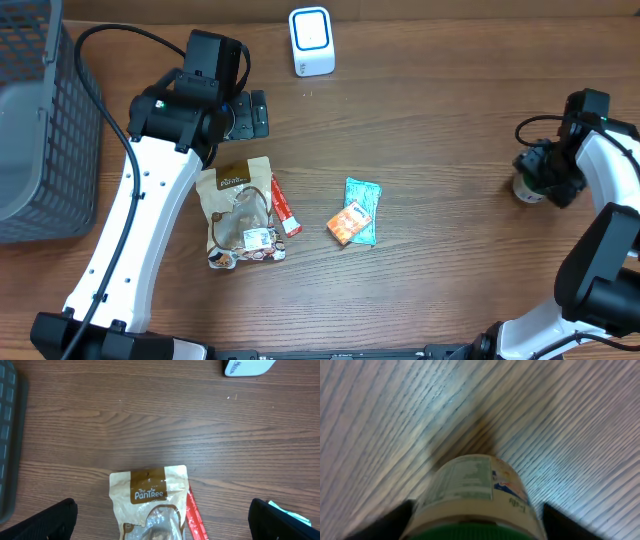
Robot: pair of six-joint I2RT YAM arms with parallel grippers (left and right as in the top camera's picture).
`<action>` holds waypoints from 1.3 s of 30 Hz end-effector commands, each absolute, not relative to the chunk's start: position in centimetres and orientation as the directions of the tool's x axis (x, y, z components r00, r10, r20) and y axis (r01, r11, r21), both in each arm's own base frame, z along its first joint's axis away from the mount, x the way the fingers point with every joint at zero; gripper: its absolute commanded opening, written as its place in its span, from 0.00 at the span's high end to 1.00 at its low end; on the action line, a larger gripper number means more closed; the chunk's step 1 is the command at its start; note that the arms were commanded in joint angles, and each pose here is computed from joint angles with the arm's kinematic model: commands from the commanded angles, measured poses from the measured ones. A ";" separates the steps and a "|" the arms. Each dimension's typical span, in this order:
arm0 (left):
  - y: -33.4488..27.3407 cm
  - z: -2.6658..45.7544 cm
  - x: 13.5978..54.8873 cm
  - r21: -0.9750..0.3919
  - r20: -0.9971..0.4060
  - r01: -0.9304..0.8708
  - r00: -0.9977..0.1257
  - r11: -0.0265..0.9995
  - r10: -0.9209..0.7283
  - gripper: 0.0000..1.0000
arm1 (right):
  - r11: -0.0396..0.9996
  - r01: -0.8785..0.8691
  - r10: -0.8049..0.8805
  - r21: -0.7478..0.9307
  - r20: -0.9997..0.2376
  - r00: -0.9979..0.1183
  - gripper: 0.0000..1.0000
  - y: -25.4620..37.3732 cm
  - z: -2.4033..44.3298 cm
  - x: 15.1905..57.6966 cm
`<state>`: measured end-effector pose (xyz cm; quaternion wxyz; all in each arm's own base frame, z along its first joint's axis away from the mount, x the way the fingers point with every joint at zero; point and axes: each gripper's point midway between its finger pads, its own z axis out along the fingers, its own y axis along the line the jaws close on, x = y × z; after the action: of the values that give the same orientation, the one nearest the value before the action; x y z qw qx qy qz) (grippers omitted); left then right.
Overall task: Scan the item barcode
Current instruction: 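Carry the jar to the right side and set it on the table, then move the right gripper over the Kleenex pack on the wipes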
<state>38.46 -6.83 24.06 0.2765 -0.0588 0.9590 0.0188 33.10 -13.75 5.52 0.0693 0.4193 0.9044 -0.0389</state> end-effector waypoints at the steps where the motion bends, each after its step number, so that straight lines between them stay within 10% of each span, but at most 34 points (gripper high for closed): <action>1: -6.5 24.7 38.7 0.016 -0.549 -0.117 -0.831 0.993 -0.089 0.00 | 0.649 0.761 0.747 -0.013 -0.179 -0.640 0.00 -14.0 5.7 33.4; 19: -6.5 24.7 38.7 0.015 -0.549 -0.117 -0.831 0.993 -0.089 0.00 | 0.713 0.677 0.701 0.183 -0.179 -0.690 0.03 -10.9 16.9 36.7; 31: -6.6 24.7 38.7 0.015 -0.548 -0.116 -0.831 0.993 -0.089 0.00 | 0.854 0.406 0.407 0.326 0.069 -0.911 0.57 2.5 13.6 34.0; 39: -6.5 24.7 38.7 0.015 -0.549 -0.117 -0.831 0.993 -0.089 0.00 | 0.829 0.490 0.452 0.269 0.191 -0.871 0.62 8.4 8.5 31.3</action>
<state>38.46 -6.82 24.06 0.2766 -0.0589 0.9590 0.0190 32.51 6.81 9.66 -0.0390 0.2093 0.9641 0.1586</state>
